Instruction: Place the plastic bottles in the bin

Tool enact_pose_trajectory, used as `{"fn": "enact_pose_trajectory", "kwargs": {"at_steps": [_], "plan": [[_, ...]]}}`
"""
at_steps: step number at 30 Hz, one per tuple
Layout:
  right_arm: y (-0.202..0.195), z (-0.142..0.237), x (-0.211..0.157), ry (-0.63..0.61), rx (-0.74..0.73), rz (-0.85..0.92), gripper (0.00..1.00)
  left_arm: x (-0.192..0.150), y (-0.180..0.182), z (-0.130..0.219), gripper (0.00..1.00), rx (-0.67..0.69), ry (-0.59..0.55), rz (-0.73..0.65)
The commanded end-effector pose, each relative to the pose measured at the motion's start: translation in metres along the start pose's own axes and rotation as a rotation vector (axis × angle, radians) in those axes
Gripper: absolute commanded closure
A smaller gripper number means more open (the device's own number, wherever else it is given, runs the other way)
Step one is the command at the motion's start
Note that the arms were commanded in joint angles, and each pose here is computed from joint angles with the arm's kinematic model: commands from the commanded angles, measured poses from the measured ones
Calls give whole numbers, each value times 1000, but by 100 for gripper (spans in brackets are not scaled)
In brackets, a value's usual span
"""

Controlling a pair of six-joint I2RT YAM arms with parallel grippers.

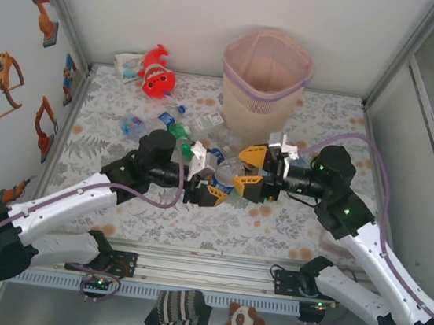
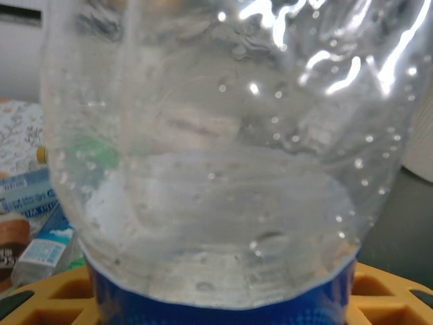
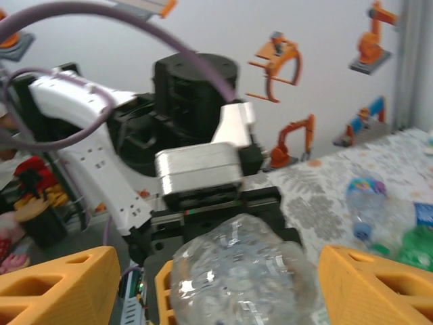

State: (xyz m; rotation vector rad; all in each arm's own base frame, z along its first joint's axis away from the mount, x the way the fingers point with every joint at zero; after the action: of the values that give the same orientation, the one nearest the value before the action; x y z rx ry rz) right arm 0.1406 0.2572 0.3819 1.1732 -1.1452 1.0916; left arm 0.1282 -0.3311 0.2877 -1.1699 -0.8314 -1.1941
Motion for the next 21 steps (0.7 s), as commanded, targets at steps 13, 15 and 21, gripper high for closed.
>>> {"fn": "enact_pose_trajectory", "kwargs": {"at_steps": [13, 15, 21], "plan": [[3, -33, -9, -9, 65, 121, 33, 42, -22, 11, 47, -49, -125, -74], [5, -33, -9, -12, 72, 119, 35, 41, -22, 12, 47, -44, -127, -76], [8, -33, -6, -16, 73, 102, 47, 43, -21, 18, 47, -1, -150, -89]]}}
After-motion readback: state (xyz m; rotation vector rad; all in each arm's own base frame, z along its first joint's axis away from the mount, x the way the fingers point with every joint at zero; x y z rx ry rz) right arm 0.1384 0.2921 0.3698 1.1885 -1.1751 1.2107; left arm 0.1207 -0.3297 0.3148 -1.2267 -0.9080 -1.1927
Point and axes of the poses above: each hand's point on the last joint's axis, 136 mm out from that joint toward the fingers, its own z axis back along the fingers, its own y axis along the line the jaws close on, x = y × z, the point moved 1 cm from there along z, back along the fingers, and after that the axes turned 6 degrees about z, right-handed, at the moved point
